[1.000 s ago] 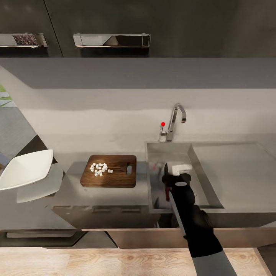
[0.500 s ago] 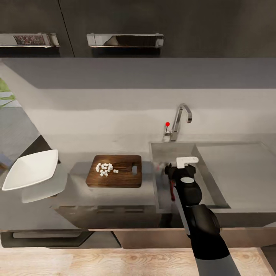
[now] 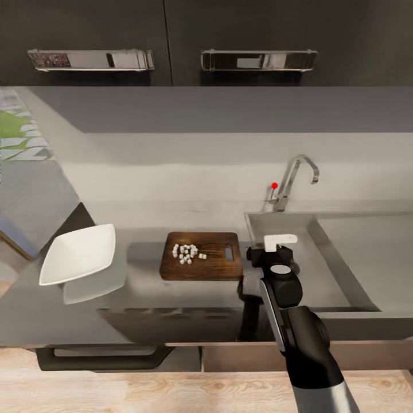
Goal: In the kitchen, take the Vidalia onion out of the sink, dice it on the chopping board with the paring knife, put the diced onion into the bowl on the countertop, then place both the paring knife and the chopping board into the sink.
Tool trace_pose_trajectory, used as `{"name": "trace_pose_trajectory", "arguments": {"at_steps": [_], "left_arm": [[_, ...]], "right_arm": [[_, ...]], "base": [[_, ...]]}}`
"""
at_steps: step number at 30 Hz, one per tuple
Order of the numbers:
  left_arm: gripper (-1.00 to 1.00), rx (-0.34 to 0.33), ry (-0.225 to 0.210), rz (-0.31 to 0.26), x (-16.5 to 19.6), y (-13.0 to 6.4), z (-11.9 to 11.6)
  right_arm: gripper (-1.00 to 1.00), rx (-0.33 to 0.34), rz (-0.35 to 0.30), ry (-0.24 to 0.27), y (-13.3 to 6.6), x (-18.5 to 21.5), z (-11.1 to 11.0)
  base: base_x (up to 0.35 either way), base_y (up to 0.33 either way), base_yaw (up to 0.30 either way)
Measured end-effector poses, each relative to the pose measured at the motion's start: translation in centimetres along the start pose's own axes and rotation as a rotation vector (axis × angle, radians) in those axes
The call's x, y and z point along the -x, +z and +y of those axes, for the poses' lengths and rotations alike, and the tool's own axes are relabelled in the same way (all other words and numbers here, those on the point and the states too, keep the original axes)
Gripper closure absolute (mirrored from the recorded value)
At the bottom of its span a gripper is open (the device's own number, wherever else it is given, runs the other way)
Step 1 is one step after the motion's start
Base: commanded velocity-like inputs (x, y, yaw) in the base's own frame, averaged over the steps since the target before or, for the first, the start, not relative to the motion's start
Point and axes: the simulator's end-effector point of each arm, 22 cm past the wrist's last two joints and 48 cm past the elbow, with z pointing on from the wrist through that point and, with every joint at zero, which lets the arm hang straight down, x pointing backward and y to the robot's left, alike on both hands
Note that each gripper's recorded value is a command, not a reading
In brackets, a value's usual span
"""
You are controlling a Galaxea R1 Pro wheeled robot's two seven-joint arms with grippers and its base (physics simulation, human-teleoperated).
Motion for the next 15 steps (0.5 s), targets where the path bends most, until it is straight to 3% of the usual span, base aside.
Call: {"name": "trace_pose_trajectory", "arguments": {"at_steps": [4,15], "left_arm": [[-1.0,0.0,0.0,0.0,0.0,0.0,0.01],[-1.0,0.0,0.001,-0.001,0.03,0.0,0.0]], "right_arm": [[-1.0,0.0,0.0,0.0,0.0,0.0,0.0],[-1.0,-0.002,0.002,0.0,0.02,-0.06,-0.09]], "base": [[0.0,0.239,0.0],[0.052,0.079,0.0]]}}
